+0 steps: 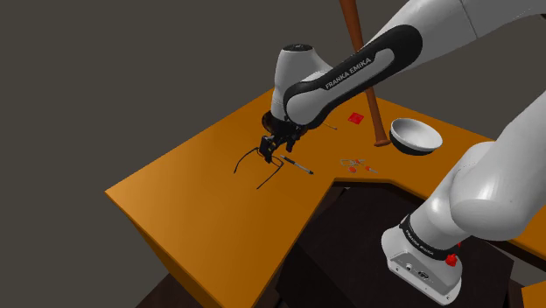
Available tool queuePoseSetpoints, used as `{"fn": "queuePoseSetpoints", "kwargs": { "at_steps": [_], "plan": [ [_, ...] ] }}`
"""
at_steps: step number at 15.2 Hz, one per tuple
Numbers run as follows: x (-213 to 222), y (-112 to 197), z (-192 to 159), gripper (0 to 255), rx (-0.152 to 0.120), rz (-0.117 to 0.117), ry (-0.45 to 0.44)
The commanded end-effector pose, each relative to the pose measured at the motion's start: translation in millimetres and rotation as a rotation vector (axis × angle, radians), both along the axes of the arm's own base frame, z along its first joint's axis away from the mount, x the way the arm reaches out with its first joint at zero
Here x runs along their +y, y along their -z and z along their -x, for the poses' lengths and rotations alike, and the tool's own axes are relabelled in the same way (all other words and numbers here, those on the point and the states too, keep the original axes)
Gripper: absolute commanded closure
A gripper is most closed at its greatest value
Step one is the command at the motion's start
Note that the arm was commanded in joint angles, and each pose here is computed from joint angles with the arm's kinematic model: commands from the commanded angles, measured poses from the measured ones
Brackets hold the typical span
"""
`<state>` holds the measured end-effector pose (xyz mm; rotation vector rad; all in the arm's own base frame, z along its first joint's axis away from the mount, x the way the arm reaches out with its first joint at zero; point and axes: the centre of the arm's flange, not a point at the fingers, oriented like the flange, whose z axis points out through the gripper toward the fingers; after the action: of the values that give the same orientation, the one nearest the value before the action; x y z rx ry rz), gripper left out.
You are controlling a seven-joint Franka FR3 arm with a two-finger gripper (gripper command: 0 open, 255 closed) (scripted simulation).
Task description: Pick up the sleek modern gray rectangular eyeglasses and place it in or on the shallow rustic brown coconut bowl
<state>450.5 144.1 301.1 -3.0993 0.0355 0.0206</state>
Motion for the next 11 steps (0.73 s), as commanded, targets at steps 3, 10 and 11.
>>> {"fn": "queuePoseSetpoints", "kwargs": {
  "at_steps": [3,10,11],
  "plan": [
    [0.2,14.2,-0.4,0,-0.001,0.0,0.0],
    [0.2,14.2,-0.4,255,0.0,0.0,0.0],
    [0.2,14.2,-0.4,255,0.0,0.0,0.0]
  ]
}}
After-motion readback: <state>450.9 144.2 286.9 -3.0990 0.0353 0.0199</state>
